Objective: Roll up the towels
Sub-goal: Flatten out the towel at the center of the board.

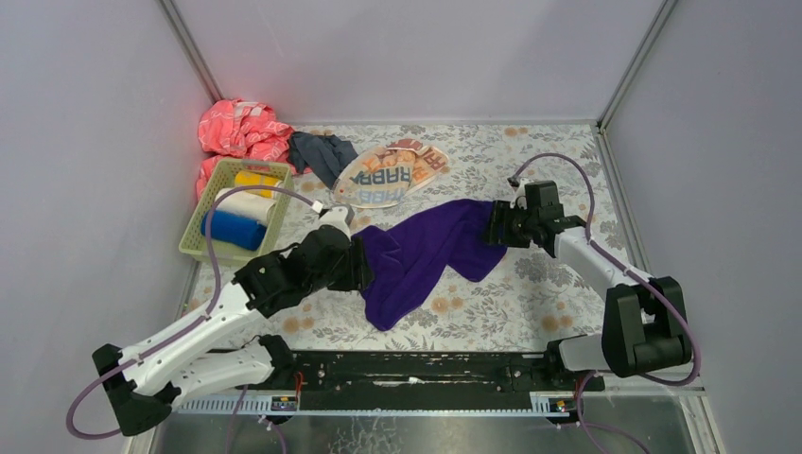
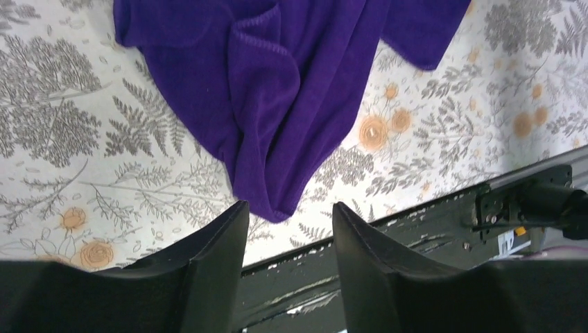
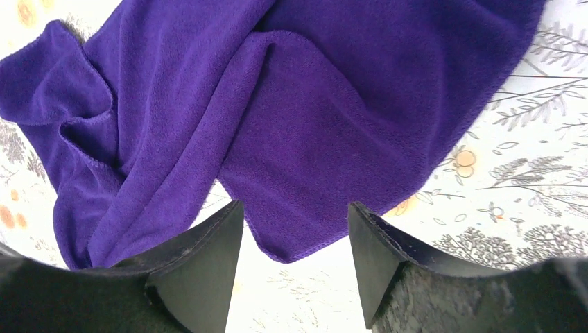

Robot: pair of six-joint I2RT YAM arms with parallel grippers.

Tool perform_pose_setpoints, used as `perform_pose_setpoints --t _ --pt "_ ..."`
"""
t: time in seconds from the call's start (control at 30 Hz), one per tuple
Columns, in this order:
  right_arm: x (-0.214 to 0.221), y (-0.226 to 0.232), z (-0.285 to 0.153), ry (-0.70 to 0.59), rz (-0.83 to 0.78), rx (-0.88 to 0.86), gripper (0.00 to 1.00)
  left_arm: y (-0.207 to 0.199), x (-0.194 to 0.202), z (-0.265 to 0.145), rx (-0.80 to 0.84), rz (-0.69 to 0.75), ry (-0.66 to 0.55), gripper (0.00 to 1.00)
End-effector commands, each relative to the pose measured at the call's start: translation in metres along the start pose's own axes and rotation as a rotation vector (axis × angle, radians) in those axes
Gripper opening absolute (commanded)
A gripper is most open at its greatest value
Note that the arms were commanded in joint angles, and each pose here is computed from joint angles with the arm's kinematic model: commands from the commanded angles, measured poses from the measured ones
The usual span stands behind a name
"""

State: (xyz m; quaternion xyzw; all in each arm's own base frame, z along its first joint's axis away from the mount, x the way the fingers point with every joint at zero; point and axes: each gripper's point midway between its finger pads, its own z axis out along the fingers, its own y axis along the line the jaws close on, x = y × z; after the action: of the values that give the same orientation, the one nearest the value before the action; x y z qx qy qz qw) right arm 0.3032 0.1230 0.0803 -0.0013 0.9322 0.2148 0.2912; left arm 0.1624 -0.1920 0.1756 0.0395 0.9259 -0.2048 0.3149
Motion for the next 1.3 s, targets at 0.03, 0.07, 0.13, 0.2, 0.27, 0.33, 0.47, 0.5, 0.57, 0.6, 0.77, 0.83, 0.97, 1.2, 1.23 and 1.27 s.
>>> perform_pose_setpoints --t 0.03,0.07,0.13,0.2,0.27,0.33,0.47,0.5,0.57,0.6,0.77,0.83,0.97,1.2,1.23,1.27 --pt "-0.011 0.024 0.007 0.006 -0.048 -0.073 0.64 -0.007 -0.053 0.021 -0.05 -0.044 -0.147 0.49" --pt "-0.01 0.024 0.01 0.013 -0.045 -0.072 0.64 -0.004 -0.059 0.03 -0.07 -0.054 -0.142 0.49" --pt "-0.009 0.025 0.015 0.019 -0.041 -0.069 0.64 -0.001 -0.071 0.053 -0.089 -0.069 -0.122 0.47" --pt "-0.008 0.024 0.02 0.024 -0.039 -0.06 0.63 -0.006 -0.082 0.074 -0.095 -0.049 -0.114 0.43" --pt "-0.005 0.022 0.024 0.037 -0.035 -0.048 0.63 -0.011 -0.086 0.1 -0.122 -0.01 -0.076 0.42" --pt "-0.003 0.02 0.026 0.04 -0.035 -0.041 0.63 -0.012 -0.086 0.124 -0.153 0.027 -0.026 0.41" --pt "0.002 0.016 0.03 0.051 -0.028 -0.032 0.63 -0.009 -0.082 0.163 -0.212 0.062 0.042 0.4" --pt "0.002 0.016 0.031 0.052 -0.028 -0.032 0.63 -0.006 -0.08 0.171 -0.23 0.066 0.049 0.4" --pt "0.004 0.016 0.032 0.056 -0.029 -0.031 0.63 0.001 -0.072 0.187 -0.258 0.075 0.083 0.4" --pt "0.005 0.015 0.033 0.056 -0.03 -0.032 0.63 0.004 -0.069 0.194 -0.267 0.076 0.096 0.4" --pt "0.009 0.014 0.037 0.071 -0.025 -0.035 0.63 0.009 -0.054 0.217 -0.277 0.086 0.167 0.38" --pt "0.011 0.012 0.039 0.075 -0.023 -0.03 0.63 0.011 -0.045 0.221 -0.279 0.087 0.196 0.37" --pt "0.014 0.009 0.043 0.085 -0.014 -0.022 0.63 0.025 -0.031 0.225 -0.315 0.091 0.228 0.36" --pt "0.026 -0.004 0.049 0.122 0.011 0.041 0.63 0.039 -0.037 0.217 -0.346 0.097 0.207 0.0" --pt "0.027 -0.007 0.05 0.127 0.013 0.056 0.63 0.041 -0.04 0.213 -0.345 0.096 0.196 0.0" --pt "0.029 -0.009 0.05 0.132 0.018 0.065 0.63 0.044 -0.042 0.209 -0.342 0.091 0.187 0.0"
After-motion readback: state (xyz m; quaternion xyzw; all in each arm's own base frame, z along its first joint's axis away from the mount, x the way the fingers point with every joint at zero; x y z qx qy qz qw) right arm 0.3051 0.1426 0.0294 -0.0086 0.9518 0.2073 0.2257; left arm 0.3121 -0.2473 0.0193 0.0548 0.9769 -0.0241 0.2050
